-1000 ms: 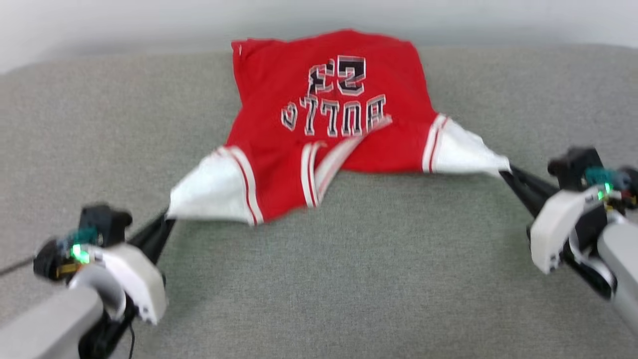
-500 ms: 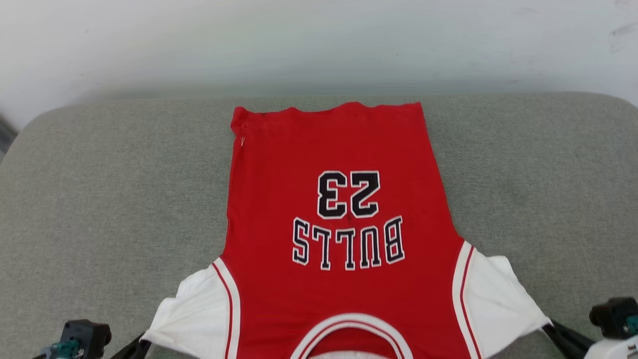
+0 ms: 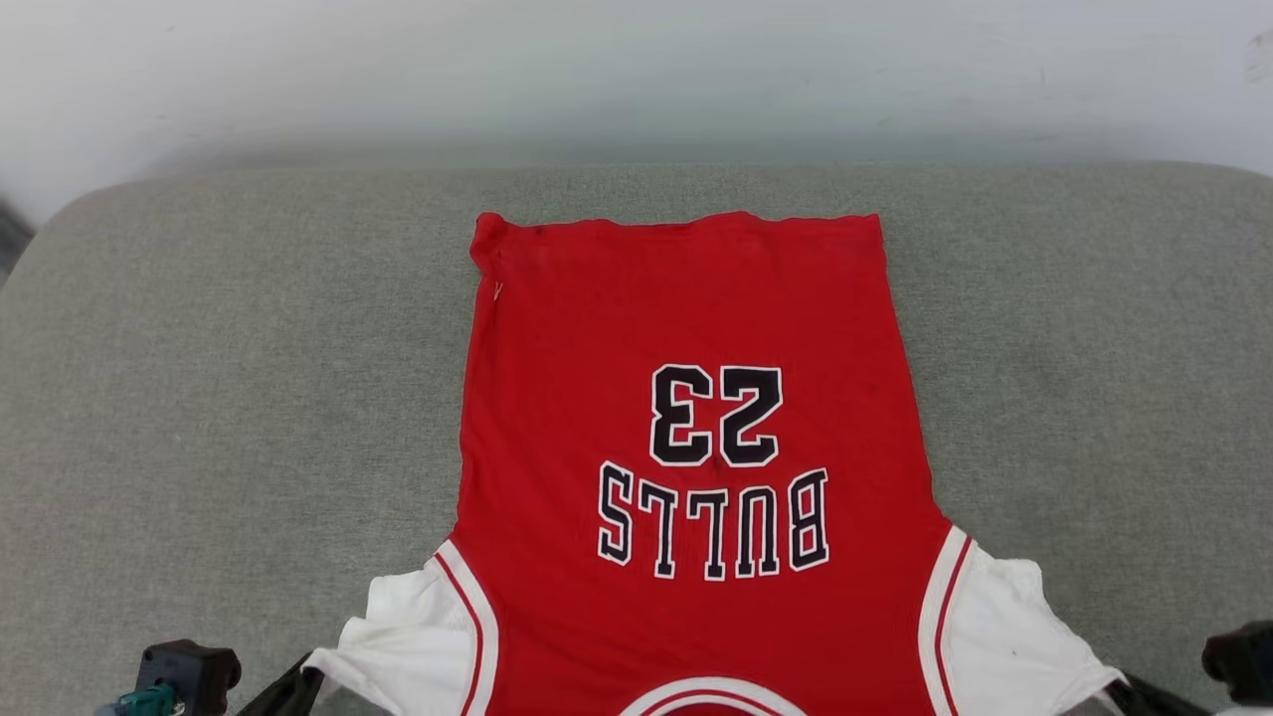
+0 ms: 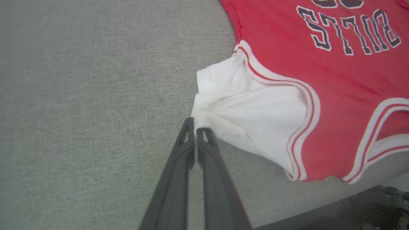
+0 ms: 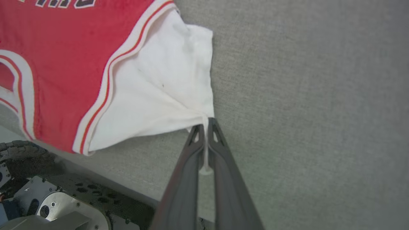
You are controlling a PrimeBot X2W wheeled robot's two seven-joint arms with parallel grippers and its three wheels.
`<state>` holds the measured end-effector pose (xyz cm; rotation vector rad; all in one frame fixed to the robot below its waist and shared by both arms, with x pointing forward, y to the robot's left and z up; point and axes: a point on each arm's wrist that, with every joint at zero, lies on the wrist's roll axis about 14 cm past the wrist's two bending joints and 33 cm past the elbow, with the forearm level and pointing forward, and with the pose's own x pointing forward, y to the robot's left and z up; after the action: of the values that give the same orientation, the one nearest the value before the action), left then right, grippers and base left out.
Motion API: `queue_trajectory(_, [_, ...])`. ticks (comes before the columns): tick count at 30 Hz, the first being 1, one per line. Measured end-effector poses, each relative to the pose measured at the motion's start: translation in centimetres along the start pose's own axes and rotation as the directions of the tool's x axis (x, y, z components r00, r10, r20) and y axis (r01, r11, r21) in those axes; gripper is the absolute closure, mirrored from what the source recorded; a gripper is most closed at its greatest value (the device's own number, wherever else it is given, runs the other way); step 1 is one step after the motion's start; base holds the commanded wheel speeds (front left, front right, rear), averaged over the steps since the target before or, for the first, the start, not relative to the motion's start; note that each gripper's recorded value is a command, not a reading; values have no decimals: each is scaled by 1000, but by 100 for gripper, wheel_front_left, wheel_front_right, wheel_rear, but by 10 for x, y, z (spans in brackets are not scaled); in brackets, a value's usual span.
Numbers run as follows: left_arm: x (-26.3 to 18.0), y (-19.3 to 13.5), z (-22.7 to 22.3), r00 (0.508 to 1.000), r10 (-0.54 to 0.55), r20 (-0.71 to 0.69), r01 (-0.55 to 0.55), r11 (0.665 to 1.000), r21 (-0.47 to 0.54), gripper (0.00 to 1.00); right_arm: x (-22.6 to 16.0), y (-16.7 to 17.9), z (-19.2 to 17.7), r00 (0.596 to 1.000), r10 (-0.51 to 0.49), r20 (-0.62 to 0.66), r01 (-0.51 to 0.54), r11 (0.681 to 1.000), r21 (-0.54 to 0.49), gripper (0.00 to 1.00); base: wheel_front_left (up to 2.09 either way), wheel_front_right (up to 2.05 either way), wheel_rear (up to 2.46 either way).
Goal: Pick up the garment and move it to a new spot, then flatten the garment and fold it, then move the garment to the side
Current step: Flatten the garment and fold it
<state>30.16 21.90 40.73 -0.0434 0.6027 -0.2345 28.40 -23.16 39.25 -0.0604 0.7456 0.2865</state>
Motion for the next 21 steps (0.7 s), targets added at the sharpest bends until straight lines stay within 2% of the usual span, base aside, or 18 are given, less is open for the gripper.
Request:
queue_trajectory(1, [1,-1,4,1000,1,12,-1,1000,1,100,0,-2,8,1000,-7,16,7,1000,-11,0,0,0,0])
queue_trajectory(6, [7,-5,20,998,-1,69,0,1000,13,100,-3,-21,73,988,-49,147,60,996,-68,0,0,0,0])
queue_trajectory(9, [12,-3,27,996,8,93,-10,1000,21,100,-5,-29,131,962,-54,266,95,985,-146,0,0,0,0])
queue_trajectory(12, [19,-1,31,995,10,102,-13,1000,28,100,-5,-32,195,919,-42,393,135,968,-213,0,0,0,0])
queue_trajectory(17, [34,1,38,993,3,122,-8,999,45,100,12,-24,279,876,12,482,127,959,-255,0,0,0,0])
queue_trajectory(19, [41,1,39,992,0,124,-6,999,48,100,30,-22,299,891,25,453,109,957,-268,0,0,0,0])
queue_trajectory(21, [47,2,38,993,0,120,-7,999,52,100,56,-21,304,934,28,356,72,962,-265,0,0,0,0])
